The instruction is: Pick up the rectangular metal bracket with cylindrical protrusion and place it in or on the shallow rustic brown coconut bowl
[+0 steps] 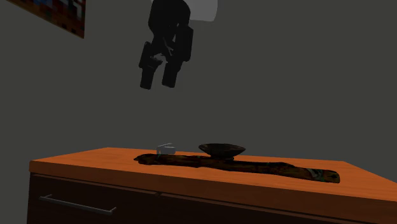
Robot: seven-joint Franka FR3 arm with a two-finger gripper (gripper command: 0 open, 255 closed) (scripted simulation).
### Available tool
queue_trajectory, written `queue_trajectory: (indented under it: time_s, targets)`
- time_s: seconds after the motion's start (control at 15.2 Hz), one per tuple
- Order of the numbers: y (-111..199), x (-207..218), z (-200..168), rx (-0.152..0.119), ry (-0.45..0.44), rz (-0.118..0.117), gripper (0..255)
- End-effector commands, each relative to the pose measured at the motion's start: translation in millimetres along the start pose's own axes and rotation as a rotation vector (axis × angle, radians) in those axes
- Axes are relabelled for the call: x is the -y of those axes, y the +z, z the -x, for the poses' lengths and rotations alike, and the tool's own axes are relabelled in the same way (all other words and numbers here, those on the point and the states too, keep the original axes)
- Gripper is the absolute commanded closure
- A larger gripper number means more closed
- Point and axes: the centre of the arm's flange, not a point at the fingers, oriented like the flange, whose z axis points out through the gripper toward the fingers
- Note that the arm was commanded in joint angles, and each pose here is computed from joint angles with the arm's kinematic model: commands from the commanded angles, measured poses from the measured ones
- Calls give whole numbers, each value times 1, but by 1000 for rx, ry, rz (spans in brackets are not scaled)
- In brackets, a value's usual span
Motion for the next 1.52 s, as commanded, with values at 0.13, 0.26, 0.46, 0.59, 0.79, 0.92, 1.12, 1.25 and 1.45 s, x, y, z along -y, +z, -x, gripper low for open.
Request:
queue_trajectory:
  time_s: [0.13, 0.26, 0.46, 0.59, 0.79, 0.92, 1.12, 1.25, 1.45]
  targets:
    - [10, 20, -14, -11, -4, 5, 0]
    - [20, 40, -27, -21, -7, 10, 0]
    - [34, 69, -48, -37, -13, 17, 0]
    - [44, 89, -62, -48, -16, 22, 0]
    - [59, 119, -83, -64, -22, 29, 0]
    - [68, 139, -97, -74, -26, 34, 0]
    - [82, 168, -118, -90, -31, 41, 0]
    - [92, 188, -132, -101, -35, 45, 0]
    - [106, 218, -153, -116, -40, 53, 0]
